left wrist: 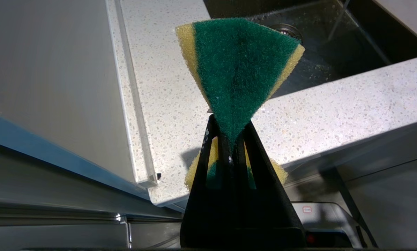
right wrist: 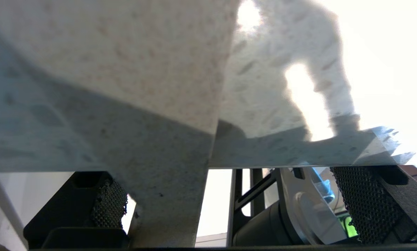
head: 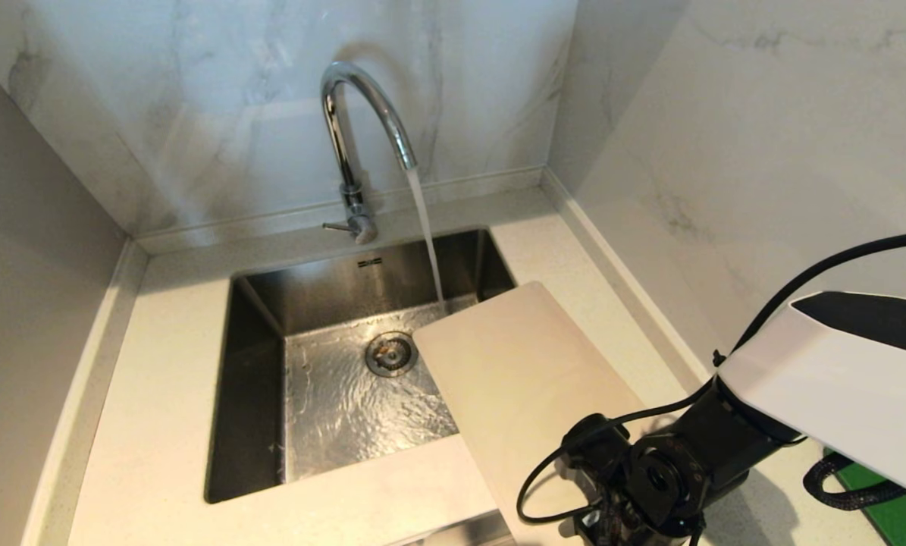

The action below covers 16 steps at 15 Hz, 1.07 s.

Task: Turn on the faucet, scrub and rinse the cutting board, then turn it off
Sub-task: Pick up the cutting board

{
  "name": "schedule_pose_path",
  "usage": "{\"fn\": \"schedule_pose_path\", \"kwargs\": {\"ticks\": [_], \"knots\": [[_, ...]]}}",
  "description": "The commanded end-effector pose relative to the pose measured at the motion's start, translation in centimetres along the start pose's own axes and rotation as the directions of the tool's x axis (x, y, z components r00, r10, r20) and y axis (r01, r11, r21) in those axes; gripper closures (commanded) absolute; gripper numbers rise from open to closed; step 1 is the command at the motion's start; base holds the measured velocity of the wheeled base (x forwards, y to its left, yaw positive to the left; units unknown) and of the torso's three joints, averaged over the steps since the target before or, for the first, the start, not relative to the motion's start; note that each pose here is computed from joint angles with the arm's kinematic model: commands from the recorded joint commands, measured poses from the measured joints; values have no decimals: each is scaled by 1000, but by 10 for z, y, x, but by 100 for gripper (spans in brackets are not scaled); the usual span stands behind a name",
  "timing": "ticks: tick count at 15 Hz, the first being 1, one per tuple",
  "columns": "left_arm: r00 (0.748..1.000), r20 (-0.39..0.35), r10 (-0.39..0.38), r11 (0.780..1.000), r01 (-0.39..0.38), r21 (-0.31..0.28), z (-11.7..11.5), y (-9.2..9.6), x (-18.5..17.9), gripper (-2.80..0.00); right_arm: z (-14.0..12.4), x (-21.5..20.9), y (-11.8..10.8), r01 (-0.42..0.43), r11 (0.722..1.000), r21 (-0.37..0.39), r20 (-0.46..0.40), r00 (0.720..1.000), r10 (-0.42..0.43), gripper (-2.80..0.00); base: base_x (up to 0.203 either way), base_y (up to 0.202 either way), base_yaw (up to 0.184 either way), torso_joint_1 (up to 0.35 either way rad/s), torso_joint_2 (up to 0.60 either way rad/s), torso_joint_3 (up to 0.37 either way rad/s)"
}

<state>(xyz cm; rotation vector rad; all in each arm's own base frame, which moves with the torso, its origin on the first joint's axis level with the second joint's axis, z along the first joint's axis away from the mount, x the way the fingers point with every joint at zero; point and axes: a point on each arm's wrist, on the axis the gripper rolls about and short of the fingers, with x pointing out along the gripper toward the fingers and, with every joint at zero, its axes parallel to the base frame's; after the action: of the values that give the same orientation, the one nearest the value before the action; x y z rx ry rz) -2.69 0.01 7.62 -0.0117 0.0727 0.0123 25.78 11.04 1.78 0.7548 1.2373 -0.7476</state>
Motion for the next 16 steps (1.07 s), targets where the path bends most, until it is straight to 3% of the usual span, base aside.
{"fn": "schedule_pose_path", "kwargs": {"ticks": [1, 16], "knots": [[1000, 1, 2, 1000, -2, 0, 0, 0, 0, 0, -1, -2, 0, -5, 1000, 9, -9, 1000, 5, -280, 0, 0, 0, 0, 0, 0], [1000, 1, 1, 1000, -1, 0, 0, 0, 0, 0, -10, -6, 8, 42, 999, -30, -38, 998, -43, -280, 0, 0, 0, 0, 0, 0]]}}
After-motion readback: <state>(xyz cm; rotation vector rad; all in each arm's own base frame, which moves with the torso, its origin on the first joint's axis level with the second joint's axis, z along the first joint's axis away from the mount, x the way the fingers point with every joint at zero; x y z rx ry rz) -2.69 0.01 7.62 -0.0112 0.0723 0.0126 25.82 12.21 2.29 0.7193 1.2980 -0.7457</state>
